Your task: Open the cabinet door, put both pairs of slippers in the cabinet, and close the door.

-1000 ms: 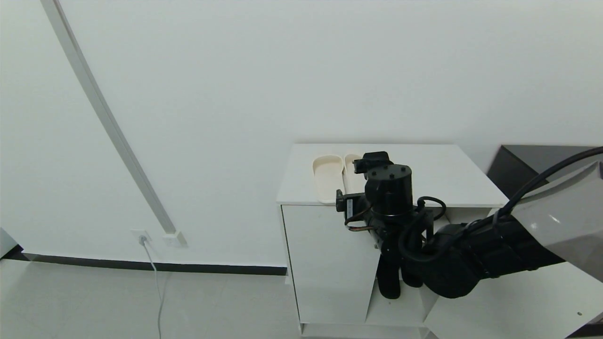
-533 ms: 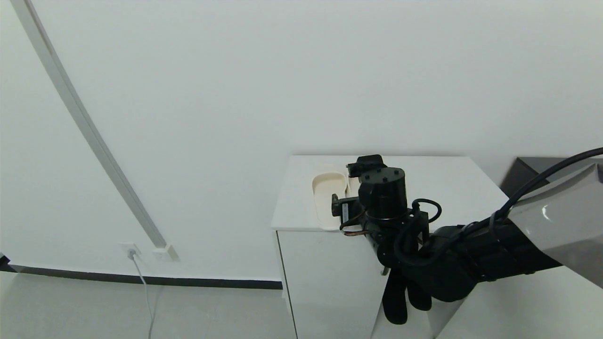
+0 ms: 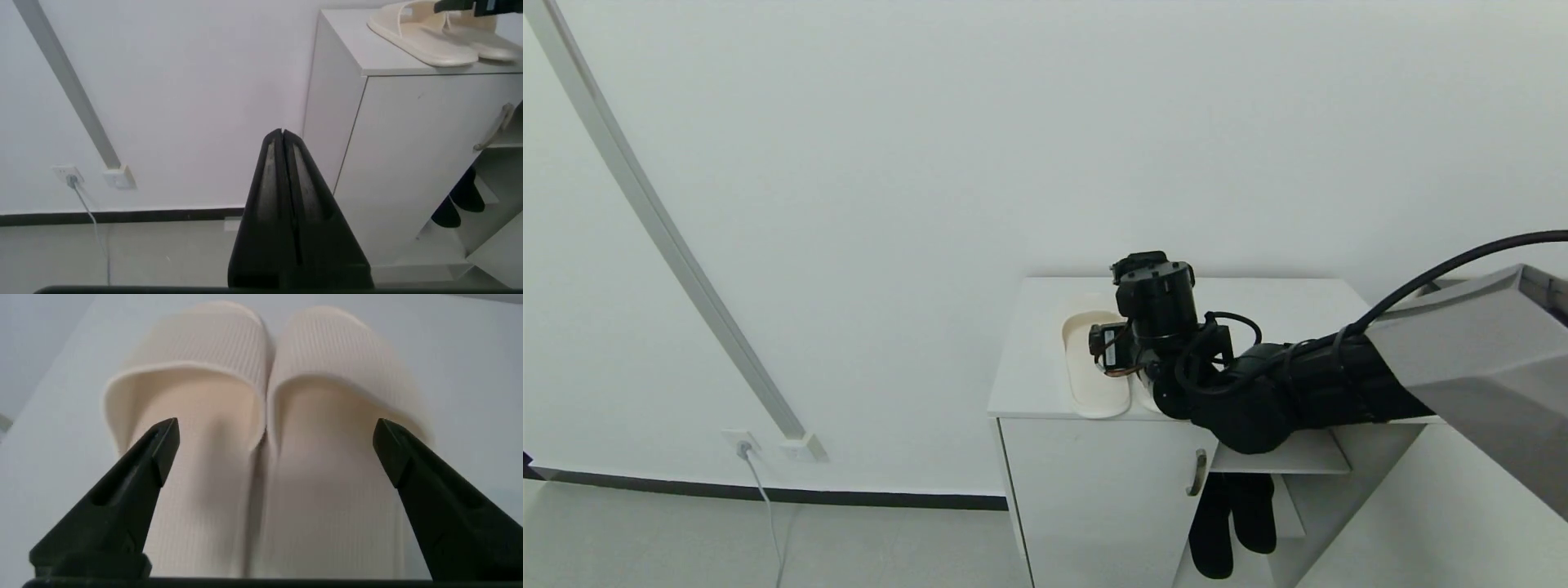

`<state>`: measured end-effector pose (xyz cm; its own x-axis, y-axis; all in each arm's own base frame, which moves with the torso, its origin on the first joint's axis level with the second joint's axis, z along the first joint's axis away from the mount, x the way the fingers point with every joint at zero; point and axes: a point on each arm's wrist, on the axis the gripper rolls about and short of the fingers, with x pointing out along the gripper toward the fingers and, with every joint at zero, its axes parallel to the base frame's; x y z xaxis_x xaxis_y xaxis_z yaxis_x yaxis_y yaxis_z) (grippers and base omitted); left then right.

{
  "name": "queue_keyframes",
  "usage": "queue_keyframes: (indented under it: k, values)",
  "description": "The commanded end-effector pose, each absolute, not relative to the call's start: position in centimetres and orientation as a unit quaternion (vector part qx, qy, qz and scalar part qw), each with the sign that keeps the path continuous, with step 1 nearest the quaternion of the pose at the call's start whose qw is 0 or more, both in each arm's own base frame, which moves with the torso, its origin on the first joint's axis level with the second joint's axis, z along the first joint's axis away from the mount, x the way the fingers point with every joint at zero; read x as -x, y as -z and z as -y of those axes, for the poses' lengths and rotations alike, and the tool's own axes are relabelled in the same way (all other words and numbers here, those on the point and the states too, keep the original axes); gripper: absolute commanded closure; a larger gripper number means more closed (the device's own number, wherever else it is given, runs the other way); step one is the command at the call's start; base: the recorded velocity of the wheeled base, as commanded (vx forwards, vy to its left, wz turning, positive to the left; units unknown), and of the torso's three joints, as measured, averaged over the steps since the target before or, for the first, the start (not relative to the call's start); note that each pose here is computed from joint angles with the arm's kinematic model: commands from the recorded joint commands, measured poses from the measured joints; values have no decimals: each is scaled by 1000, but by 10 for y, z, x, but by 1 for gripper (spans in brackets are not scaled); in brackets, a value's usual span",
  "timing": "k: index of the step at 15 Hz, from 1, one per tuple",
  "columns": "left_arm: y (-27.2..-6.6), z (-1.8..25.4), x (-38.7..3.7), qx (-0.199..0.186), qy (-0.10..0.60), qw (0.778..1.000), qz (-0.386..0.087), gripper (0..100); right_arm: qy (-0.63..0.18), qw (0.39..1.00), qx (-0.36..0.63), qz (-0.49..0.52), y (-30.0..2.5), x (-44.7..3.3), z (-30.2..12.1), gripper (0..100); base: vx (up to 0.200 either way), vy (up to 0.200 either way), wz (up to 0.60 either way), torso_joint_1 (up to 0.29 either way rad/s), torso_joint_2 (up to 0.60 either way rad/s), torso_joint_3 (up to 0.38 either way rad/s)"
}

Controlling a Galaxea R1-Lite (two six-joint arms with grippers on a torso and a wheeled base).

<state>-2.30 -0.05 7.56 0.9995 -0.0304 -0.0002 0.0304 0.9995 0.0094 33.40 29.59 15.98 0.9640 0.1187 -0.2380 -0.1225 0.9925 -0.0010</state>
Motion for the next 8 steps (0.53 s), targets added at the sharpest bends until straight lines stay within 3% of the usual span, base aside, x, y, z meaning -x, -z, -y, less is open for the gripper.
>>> queue_keyframes:
  k: [1, 8]
  values:
    - [-76, 1, 23, -5, 15, 1000, -1, 100, -57, 991, 3, -122, -151, -349, -303, 0, 0, 0, 0, 0, 0, 0]
    - [-76, 1, 23, -5, 15, 1000, -1, 100, -45, 991, 3, -124, -131, -372, -308, 0, 0, 0, 0, 0, 0, 0]
